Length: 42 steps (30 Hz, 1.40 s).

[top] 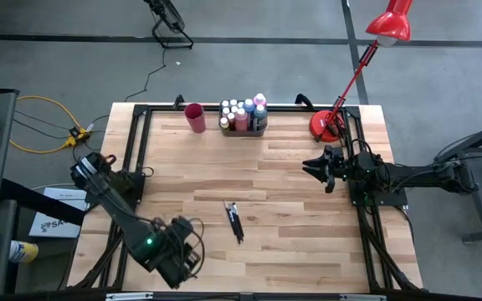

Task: Pick & Place Paint Supplies
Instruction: Put the black paint brush into the pink cup

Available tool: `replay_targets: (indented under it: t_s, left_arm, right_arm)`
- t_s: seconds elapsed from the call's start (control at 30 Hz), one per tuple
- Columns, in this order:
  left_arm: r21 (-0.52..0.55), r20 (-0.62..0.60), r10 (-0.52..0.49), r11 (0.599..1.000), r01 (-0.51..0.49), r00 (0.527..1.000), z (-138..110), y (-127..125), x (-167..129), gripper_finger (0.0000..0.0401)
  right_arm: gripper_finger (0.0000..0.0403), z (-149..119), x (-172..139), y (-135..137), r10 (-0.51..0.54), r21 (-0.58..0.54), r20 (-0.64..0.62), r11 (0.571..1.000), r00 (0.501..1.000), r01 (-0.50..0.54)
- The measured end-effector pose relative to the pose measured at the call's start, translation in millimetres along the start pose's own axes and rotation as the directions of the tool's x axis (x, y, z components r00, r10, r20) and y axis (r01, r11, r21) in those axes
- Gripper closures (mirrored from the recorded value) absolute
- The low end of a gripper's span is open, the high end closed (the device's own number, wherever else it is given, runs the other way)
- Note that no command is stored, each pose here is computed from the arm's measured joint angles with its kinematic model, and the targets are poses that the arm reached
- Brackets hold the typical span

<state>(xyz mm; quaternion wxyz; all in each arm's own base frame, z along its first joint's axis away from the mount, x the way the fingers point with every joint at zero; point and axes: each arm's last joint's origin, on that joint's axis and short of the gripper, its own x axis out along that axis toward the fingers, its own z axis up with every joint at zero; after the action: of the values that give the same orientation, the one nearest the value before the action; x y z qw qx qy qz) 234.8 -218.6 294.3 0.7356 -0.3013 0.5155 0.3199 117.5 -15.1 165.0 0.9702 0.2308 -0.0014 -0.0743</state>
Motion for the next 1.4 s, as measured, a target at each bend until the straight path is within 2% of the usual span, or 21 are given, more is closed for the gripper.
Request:
replay_targets:
  t_s: [0.07,0.17,0.27,0.33,0.37,0.43,0.53,0.6,0.73,0.83,0.87,1.03,1.17,1.3,1.4]
  left_arm:
    - [-0.004,-0.062,-0.027,1.0,0.026,0.998,-9,-3,3,0.0234]
    - [-0.006,-0.077,-0.039,0.999,0.039,0.996,-14,-9,10,0.0234]
    - [0.103,-0.11,0.0,0.995,0.012,0.994,-27,-13,22,0.0234]
    - [0.257,-0.146,-0.02,0.965,0.057,0.989,-36,-18,24,0.0234]
    - [0.354,-0.153,-0.018,0.933,0.072,0.988,-40,-18,25,0.0234]
    - [0.545,-0.179,0.0,0.833,0.099,0.984,-47,-19,29,0.0234]
    - [0.756,-0.219,0.024,0.636,0.154,0.975,-55,-21,33,0.0234]
    - [0.829,-0.251,0.046,0.527,0.19,0.967,-56,-20,34,0.0234]
    - [0.915,-0.272,0.152,0.347,0.207,0.95,-62,-15,42,0.0234]
    - [0.952,-0.259,0.187,0.217,0.217,0.948,-69,-12,43,0.0234]
    - [0.96,-0.247,0.193,0.184,0.212,0.95,-71,-10,45,0.0234]
    - [0.974,-0.217,0.22,0.11,0.197,0.951,-89,3,59,0.0234]
    - [0.972,-0.232,0.172,0.078,0.221,0.957,-107,11,76,0.0234]
    - [0.967,-0.253,0.133,0.077,0.244,0.958,-116,16,93,0.0234]
    - [0.971,-0.237,0.152,0.077,0.228,0.959,-116,22,102,0.0234]
  right_arm:
    - [0.028,0,0,0,0.0,0.0,0.0,1.0,1.0,0.0]
    - [0.028,0,0,0,0.0,0.0,-0.001,1.0,1.0,0.0]
    - [0.028,0,0,0,-0.001,0.0,-0.003,1.0,1.0,0.001]
    - [0.028,0,0,0,-0.001,0.0,-0.004,1.0,1.0,0.001]
    - [0.028,0,0,0,-0.001,0.0,-0.003,1.0,1.0,0.001]
    - [0.028,0,0,0,-0.002,0.0,-0.004,1.0,1.0,0.002]
    - [0.028,0,0,0,-0.001,0.0,-0.003,1.0,1.0,0.001]
    - [0.028,0,0,0,-0.001,0.0,-0.003,1.0,1.0,0.001]
    - [0.028,0,0,0,-0.002,0.0,-0.003,1.0,1.0,0.002]
    - [0.028,0,0,0,-0.002,0.0,-0.004,1.0,1.0,0.002]
    - [0.028,0,0,0,-0.001,0.0,-0.004,1.0,1.0,0.001]
    - [0.028,0,0,0,-0.001,0.0,-0.004,1.0,1.0,0.001]
    - [0.028,0,0,0,-0.001,0.0,-0.003,1.0,1.0,0.001]
    - [0.028,0,0,0,-0.001,0.0,-0.004,1.0,1.0,0.001]
    - [0.028,0,0,0,-0.001,0.0,-0.004,1.0,1.0,0.001]
